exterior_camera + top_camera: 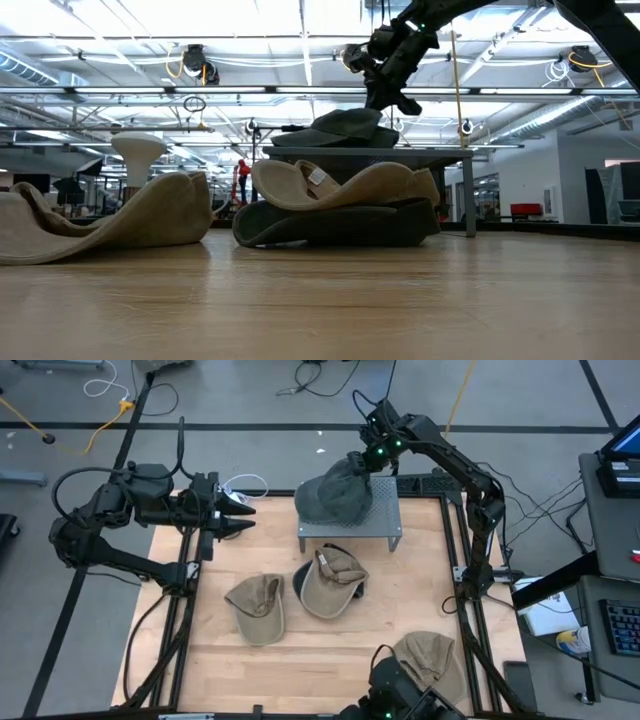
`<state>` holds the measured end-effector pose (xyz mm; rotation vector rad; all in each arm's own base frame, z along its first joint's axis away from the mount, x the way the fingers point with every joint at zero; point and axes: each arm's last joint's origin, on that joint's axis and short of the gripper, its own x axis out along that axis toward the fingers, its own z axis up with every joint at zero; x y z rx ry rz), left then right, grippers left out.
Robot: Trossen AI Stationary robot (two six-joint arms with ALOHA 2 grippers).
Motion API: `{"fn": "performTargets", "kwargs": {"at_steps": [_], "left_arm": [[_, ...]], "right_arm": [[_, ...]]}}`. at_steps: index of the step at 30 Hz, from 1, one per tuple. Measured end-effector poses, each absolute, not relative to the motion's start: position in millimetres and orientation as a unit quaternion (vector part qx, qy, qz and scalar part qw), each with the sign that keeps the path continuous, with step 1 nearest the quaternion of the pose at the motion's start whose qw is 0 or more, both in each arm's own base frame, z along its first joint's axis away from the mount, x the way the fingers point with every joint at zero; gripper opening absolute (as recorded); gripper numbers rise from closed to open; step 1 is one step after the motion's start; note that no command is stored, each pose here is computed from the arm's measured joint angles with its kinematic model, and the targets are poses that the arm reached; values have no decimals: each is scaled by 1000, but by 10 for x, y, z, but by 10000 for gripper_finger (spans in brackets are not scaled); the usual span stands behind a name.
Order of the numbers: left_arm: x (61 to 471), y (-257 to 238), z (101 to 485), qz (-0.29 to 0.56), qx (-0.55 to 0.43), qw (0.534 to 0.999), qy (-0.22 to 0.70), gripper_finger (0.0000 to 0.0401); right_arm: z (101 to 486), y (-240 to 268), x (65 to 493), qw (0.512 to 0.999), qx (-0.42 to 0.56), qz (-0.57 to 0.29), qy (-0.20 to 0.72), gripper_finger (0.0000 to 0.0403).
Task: Pick & Place hat
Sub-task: Stack the green cap on top of the green cap on the shelf
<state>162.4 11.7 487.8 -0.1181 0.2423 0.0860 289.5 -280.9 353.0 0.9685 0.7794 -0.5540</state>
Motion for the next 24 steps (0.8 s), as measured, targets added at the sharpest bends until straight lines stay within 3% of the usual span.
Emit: {"fn": "performTargets", "kwargs": {"at_steps": [12, 17, 24], "left_arm": [[1624, 116, 4878, 43, -59, 990, 121, 136], [1624, 116, 4878, 43, -59, 990, 121, 136], [1633, 117, 4876, 42, -54, 990, 122, 136]], "right_arm": [[2861, -2656, 3050, 737, 453, -277, 417, 21], [2942, -2586, 3024, 748, 445, -272, 410, 74], [3225, -2493, 2938, 782, 421, -266, 375, 181]]}}
